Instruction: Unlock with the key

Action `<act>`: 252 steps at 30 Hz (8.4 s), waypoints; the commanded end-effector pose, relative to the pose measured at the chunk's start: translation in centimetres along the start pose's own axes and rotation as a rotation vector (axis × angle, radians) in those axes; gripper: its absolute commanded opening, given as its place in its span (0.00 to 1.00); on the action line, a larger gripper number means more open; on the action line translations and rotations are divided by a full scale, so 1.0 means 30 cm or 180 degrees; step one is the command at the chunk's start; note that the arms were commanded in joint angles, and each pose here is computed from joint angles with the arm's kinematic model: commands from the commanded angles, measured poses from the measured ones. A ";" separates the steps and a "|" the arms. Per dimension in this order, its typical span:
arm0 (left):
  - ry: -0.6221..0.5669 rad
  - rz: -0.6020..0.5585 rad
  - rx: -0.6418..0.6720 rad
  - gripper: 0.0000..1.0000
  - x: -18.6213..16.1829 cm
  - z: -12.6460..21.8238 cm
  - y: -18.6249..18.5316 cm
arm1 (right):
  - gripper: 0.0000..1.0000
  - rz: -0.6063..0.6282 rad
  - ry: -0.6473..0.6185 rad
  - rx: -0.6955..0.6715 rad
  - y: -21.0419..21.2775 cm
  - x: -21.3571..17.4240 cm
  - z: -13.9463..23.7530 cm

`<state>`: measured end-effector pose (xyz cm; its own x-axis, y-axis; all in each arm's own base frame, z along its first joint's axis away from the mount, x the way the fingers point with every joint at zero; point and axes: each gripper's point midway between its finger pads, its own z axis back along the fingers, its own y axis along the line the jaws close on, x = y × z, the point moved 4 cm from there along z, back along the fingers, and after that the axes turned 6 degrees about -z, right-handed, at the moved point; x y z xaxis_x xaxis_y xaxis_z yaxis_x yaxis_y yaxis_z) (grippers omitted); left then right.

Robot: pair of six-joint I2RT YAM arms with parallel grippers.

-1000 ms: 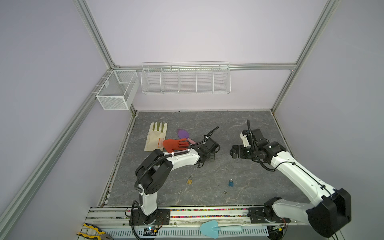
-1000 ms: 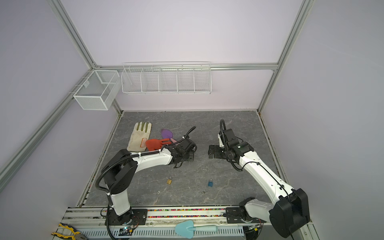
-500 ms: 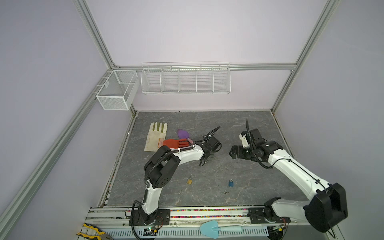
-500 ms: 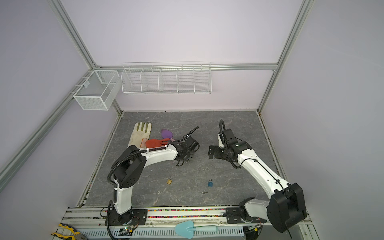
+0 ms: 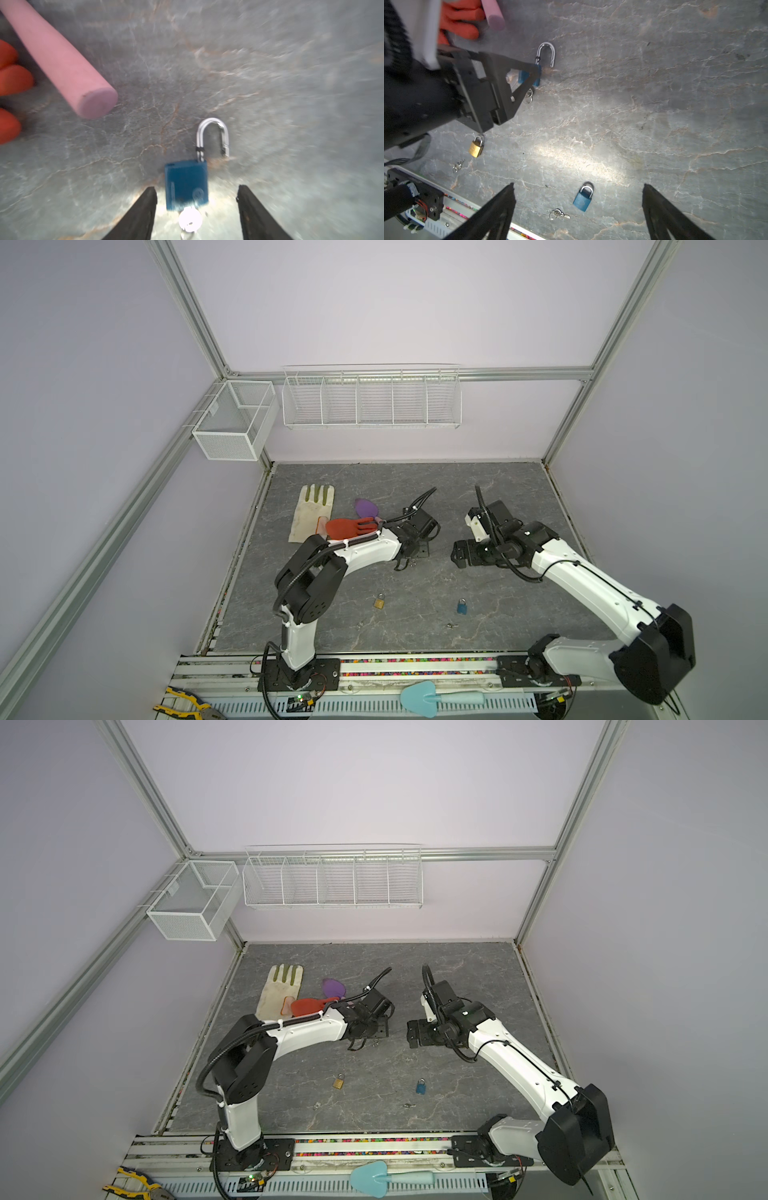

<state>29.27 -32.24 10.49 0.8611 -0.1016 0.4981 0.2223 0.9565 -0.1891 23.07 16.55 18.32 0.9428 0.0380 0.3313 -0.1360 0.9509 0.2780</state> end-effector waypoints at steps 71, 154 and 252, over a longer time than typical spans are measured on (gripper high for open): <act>-0.0992 0.0033 -0.0845 0.62 -0.096 0.490 0.199 | 0.50 -0.0830 0.0816 -0.1311 0.008 -0.553 -0.224; -0.1118 0.0218 -0.0971 0.62 -0.087 0.545 0.206 | 0.06 -0.0041 0.0701 -0.0419 0.114 -0.472 -0.244; -0.1263 0.3893 -0.3286 0.63 0.170 0.725 0.151 | 0.07 0.1575 -0.2281 0.1851 0.642 0.214 0.251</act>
<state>24.69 -23.19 30.18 0.6428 0.7431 -0.1860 -0.1303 -0.1332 -0.9825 24.82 33.14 31.81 0.4023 0.0183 0.9153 -0.7444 0.5885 0.3155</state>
